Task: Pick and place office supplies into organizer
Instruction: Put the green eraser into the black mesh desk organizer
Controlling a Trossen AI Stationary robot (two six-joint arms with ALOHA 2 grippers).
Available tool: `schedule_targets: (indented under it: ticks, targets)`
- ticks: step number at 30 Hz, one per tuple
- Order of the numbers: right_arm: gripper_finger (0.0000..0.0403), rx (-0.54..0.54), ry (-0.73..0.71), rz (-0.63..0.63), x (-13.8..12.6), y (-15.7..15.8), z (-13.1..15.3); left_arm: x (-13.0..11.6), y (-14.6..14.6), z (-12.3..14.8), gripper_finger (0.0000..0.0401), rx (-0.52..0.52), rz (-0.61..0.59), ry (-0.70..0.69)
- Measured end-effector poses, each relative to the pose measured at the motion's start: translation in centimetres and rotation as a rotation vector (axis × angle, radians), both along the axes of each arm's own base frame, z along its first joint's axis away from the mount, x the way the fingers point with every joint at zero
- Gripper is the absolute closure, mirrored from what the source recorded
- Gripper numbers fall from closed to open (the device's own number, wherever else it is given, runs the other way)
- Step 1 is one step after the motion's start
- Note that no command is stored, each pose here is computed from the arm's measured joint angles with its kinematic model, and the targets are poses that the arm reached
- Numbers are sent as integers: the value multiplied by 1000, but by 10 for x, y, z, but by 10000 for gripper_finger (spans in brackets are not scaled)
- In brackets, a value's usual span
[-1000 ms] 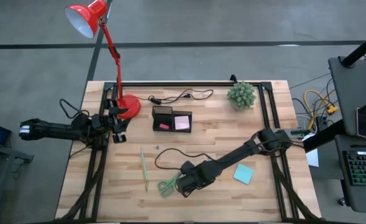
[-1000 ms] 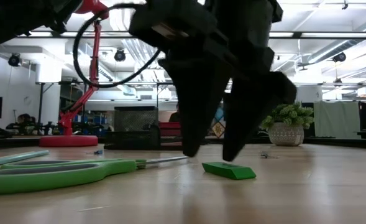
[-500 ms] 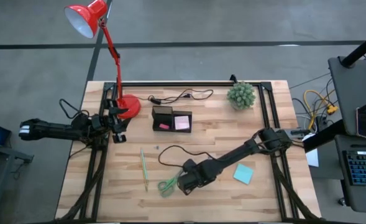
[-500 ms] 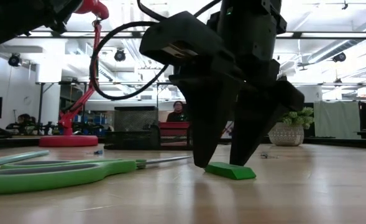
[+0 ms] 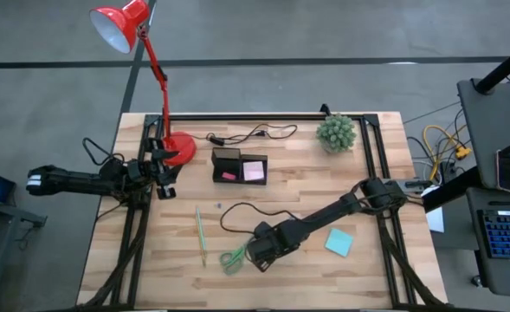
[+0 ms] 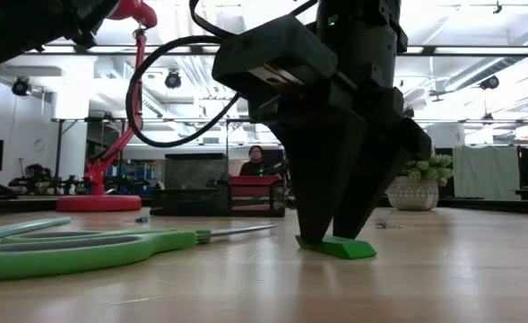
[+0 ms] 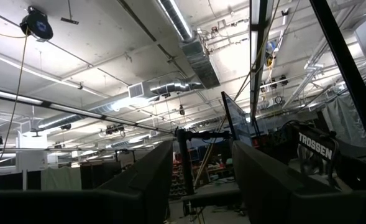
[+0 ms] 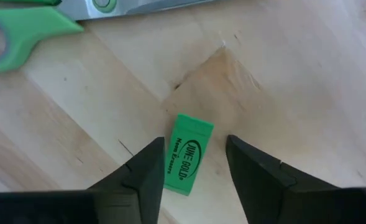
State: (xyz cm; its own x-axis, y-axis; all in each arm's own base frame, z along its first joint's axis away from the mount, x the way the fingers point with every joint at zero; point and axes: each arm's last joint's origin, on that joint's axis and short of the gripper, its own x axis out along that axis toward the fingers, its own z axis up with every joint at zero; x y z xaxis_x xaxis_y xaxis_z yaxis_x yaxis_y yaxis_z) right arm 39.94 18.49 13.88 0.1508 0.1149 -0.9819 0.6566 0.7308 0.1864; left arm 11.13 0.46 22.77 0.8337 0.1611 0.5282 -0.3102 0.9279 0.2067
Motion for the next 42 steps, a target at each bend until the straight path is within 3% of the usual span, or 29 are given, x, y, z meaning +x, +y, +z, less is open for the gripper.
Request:
schedule_targets:
  ticks: [14, 27, 42]
  targets:
    - [250, 40, 8, 155, -1, 2, 0, 0, 0, 0, 246, 0, -1, -1]
    - [241, 60, 7, 112, 0, 4, 1, 0, 0, 0, 246, 0, -1, 0]
    - [326, 39, 25, 161, -3, 2, 0, 0, 0, 0, 246, 0, -1, 0]
